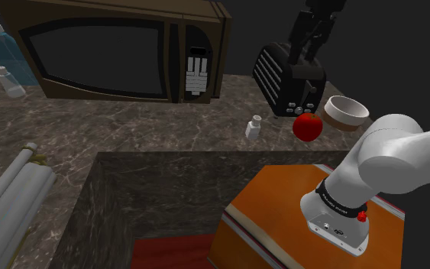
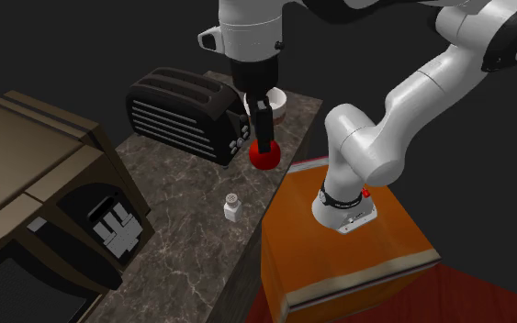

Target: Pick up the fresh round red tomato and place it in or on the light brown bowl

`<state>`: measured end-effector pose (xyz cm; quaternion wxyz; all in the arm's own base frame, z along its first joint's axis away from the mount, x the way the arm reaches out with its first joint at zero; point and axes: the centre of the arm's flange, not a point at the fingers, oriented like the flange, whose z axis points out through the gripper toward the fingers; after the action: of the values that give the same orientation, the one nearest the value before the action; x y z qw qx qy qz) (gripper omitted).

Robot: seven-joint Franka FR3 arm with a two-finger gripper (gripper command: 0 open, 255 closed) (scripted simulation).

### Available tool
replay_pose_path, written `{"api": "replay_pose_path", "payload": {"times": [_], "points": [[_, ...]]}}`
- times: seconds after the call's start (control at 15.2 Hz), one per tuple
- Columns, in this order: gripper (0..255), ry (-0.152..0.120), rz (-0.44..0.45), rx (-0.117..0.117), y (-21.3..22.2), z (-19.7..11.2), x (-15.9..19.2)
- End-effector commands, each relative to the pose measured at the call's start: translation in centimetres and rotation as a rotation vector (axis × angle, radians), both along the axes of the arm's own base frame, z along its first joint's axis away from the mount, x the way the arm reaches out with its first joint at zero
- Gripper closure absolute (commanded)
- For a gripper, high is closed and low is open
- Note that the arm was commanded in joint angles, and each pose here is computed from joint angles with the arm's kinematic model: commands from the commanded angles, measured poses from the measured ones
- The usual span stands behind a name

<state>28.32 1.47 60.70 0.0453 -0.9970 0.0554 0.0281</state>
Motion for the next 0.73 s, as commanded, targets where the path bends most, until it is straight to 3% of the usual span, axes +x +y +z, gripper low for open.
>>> {"api": "replay_pose_path", "payload": {"times": [0.0,0.66], "points": [[0,0.0,0.0,0.0,0.0,0.0,0.0],[0,-0.22,0.188,0.022,-9.3,-6.7,-10.4]]}}
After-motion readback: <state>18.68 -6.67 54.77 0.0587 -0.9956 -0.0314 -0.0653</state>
